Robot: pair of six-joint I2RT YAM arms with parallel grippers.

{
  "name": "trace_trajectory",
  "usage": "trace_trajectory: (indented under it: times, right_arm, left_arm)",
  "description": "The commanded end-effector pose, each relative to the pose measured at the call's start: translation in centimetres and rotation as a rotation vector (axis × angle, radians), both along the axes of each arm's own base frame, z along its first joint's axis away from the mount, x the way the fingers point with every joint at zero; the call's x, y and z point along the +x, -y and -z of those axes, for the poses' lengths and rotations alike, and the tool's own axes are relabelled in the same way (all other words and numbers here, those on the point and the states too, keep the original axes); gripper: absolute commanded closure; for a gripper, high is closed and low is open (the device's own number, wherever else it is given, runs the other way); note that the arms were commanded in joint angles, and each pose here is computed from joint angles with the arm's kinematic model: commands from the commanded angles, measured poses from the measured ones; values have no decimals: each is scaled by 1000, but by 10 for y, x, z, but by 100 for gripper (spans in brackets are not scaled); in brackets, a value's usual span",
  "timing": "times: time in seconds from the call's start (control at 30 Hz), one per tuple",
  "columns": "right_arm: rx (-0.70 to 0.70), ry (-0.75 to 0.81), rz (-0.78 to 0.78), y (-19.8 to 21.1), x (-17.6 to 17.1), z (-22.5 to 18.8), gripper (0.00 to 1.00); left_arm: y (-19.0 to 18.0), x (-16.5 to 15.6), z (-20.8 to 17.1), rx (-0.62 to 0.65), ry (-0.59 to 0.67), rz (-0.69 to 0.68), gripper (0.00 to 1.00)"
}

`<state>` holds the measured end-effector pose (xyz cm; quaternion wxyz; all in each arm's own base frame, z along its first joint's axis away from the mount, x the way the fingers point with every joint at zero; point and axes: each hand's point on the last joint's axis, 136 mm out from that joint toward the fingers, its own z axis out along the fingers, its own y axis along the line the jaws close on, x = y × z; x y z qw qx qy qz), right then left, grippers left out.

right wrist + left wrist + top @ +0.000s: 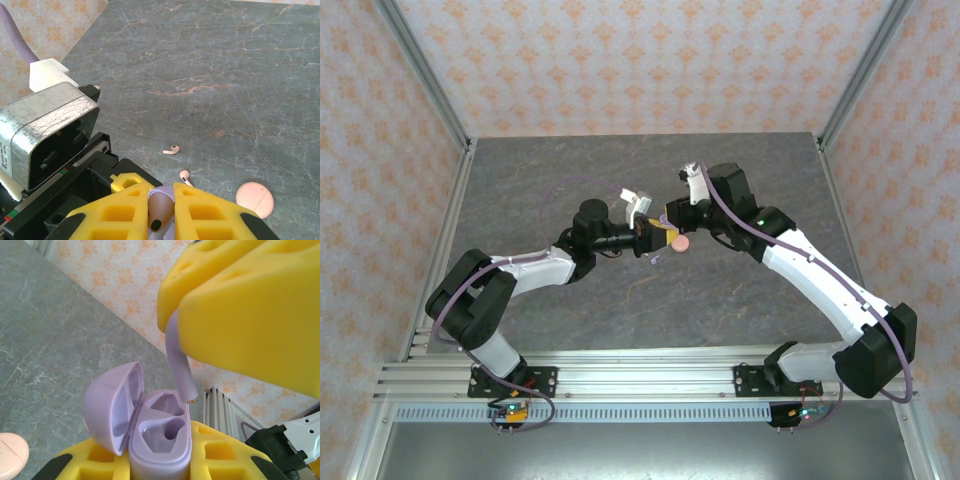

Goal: Insert the wireless bluetooth earbuds into the charging case

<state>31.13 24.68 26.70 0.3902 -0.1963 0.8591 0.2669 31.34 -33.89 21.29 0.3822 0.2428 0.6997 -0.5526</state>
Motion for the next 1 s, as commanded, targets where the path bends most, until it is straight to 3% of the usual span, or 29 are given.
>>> trace_trajectory:
  times: [0.0,0.97]
  right_arm:
    - [33,57,-9,-2,-1,-21,83]
    - [-30,14,5,4,-1,6,83]
  left_arm:
    - [6,-2,-29,-55,63,17,100]
    - [5,0,-39,-62,70,7,100]
